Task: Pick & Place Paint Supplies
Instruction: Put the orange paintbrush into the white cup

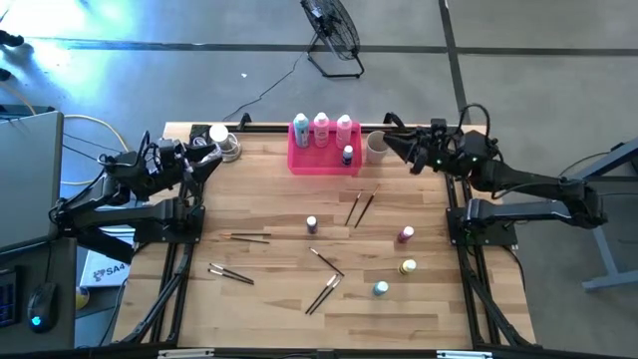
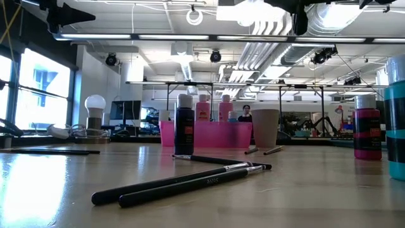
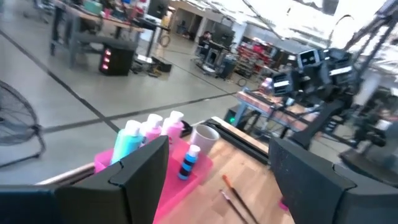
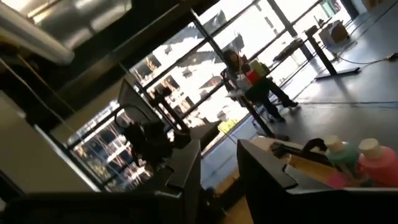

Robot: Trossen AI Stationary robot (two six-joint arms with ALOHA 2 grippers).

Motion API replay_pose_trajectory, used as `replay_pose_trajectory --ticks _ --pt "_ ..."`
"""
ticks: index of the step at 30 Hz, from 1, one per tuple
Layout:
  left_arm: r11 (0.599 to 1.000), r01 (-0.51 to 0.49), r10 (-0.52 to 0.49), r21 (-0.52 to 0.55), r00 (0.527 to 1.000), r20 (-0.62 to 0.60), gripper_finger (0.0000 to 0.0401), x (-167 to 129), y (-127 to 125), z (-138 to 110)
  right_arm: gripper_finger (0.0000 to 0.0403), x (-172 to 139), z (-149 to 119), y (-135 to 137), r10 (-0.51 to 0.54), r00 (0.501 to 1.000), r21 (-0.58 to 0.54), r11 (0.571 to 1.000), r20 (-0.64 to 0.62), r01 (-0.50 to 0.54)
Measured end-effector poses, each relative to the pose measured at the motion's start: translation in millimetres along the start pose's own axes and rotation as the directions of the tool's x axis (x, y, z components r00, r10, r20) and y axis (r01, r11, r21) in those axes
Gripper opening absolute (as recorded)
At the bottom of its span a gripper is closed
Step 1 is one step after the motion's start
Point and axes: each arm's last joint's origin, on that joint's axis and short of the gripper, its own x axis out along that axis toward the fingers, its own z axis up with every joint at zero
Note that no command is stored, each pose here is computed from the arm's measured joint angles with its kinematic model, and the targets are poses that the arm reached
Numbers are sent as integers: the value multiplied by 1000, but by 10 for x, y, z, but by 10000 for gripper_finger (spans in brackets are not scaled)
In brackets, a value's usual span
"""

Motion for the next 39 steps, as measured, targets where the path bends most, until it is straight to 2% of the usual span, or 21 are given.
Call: replay_pose_trajectory --ticks 7,13,17,21,25,33,37,39 --pt "999 -31 31 20 1000 3 271 0 11 -5 89 85 19 1 -142 982 68 989 123 135" --pt "999 -32 32 24 999 3 271 0 11 -5 54 208 56 57 -257 966 47 966 25 255" --pt "996 -75 74 39 997 20 271 -1 24 0 33 286 138 87 -373 928 23 927 -17 374" --pt "993 -114 113 41 993 35 271 -2 35 5 15 363 73 -3 -488 867 85 864 -99 496" --pt "991 -127 126 44 991 40 271 -3 38 6 4 453 -154 -172 -570 786 114 787 -240 606" --pt "991 -127 126 44 991 40 271 -3 38 6 3 603 -589 -533 -632 570 160 584 -525 796" --pt "991 -128 126 44 991 40 271 -3 39 6 3 621 -747 -649 -650 466 99 518 -600 850" --pt "991 -128 127 44 991 40 271 -3 39 6 3 607 -811 -703 -673 405 75 463 -618 883"
